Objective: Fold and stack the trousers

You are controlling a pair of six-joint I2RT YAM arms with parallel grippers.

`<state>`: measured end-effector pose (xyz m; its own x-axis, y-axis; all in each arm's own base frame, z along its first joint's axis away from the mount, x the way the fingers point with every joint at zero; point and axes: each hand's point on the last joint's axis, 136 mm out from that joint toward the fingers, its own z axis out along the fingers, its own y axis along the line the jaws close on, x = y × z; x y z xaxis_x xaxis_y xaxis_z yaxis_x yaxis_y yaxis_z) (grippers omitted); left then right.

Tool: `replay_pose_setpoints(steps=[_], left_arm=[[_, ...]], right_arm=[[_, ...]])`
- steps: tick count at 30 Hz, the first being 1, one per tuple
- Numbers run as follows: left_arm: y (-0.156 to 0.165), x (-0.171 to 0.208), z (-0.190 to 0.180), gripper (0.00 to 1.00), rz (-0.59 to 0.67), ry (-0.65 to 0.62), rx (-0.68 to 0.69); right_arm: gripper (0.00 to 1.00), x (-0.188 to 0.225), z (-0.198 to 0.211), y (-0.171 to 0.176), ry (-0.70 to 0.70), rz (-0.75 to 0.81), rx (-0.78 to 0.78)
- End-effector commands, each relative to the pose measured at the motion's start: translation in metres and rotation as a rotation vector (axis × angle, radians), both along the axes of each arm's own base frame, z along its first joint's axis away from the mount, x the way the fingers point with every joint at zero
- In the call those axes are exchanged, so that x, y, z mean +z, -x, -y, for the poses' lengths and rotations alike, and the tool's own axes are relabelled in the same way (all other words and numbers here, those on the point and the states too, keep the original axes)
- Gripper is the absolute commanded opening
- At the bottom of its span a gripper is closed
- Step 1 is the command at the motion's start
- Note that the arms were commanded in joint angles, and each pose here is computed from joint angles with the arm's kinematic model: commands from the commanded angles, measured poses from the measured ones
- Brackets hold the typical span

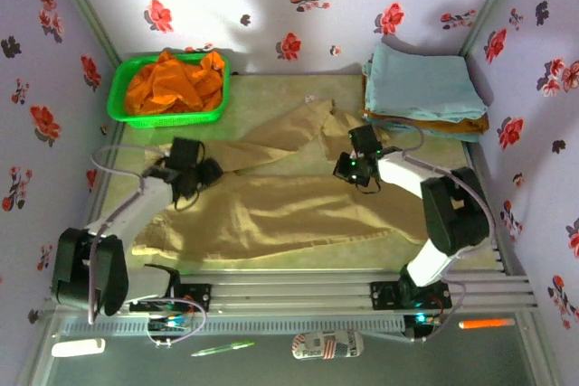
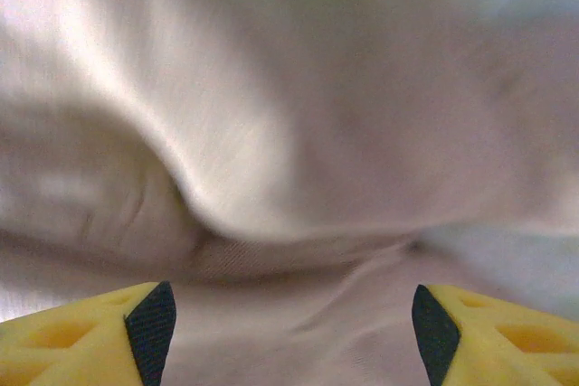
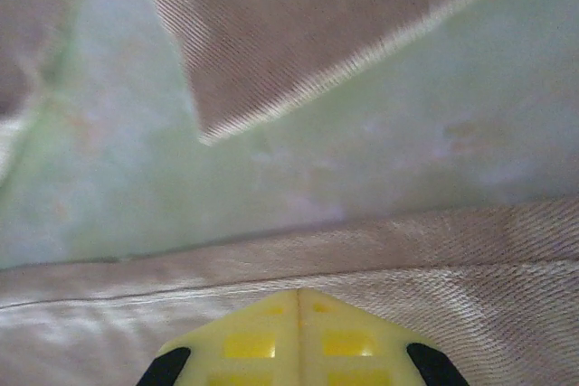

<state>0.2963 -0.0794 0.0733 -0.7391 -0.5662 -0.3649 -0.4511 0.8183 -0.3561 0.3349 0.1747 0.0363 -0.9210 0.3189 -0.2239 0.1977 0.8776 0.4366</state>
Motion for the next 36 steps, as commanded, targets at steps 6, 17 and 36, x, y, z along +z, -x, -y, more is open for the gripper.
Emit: replay_pose_setpoints(steps=[6, 17, 36], left_arm=[[0.033, -0.045, -0.036, 0.71, 0.062, 0.035, 0.260], [0.073, -0.044, -0.084, 0.69, -0.006, 0.051, 0.387], [0.050, 0.013, -0.066, 0.77, 0.088, 0.086, 0.238]], right_arm=[[0.00, -0.044, 0.030, 0.069, 0.128, -0.121, 0.005], [0.32, 0.031, 0.055, 0.044, 0.296, 0.022, 0.010], [0.01, -0.031, 0.031, -0.051, 0.350, -0.103, -0.041]])
